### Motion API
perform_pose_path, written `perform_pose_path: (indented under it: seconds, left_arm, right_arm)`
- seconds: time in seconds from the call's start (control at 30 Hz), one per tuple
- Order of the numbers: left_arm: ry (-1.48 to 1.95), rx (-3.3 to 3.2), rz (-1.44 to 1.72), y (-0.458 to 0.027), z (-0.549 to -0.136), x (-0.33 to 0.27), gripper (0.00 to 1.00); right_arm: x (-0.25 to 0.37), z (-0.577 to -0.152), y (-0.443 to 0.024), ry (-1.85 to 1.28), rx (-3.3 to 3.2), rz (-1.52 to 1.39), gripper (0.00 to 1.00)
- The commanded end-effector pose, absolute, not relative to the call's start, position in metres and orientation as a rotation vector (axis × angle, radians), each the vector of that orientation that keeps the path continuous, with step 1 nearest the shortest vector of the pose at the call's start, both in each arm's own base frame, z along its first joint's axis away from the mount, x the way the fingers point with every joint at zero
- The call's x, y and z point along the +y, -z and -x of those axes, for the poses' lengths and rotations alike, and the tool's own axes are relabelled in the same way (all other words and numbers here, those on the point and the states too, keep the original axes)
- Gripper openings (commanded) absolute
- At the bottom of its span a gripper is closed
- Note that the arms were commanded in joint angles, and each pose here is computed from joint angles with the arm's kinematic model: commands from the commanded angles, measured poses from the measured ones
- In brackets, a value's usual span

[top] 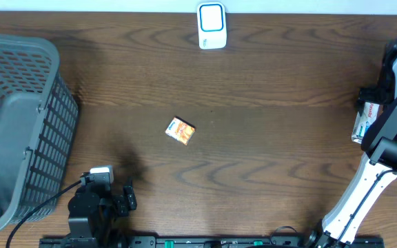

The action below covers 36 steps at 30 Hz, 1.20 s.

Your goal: Scan the item barcode

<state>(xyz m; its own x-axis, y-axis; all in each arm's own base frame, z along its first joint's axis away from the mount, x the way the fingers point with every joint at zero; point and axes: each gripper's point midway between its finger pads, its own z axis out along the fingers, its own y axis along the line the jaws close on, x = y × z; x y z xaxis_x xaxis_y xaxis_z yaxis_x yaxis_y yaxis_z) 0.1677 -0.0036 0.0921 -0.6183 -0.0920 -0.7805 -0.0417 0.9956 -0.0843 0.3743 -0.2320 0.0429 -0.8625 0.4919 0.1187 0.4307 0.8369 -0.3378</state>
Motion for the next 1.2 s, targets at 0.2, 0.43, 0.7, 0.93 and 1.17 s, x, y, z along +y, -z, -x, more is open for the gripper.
perform_pose_path:
  seconds: [0.2, 0.43, 0.7, 0.93, 1.17]
  left_arm:
    - [0.068, 2.241, 0.104, -0.091, -0.167, -0.003, 0.86]
    - [0.068, 2.241, 0.105, -0.091, -0.167, -0.003, 0.86]
    - [0.068, 2.241, 0.104, -0.091, -0.167, -0.003, 0.86]
    - [0.068, 2.241, 0.104, -0.091, -0.167, -0.003, 0.86]
    - [0.068, 2.241, 0.105, -0.091, -0.167, -0.003, 0.86]
  right_arm:
    - [-0.080, -0.463, -0.171, 0.266, -3.313, 0.585, 0.99]
    - [0.126, -0.453, -0.188, 0.831, -3.127, 0.290, 0.99]
    - [0.285, -0.365, -0.117, 0.427, -2.786, 0.711, 0.99]
    - [0.345, -0.339, -0.049, 0.253, -2.680, 0.964, 0.99]
    - [0.331, -0.332, -0.014, 0.078, -2.690, 0.982, 0.99]
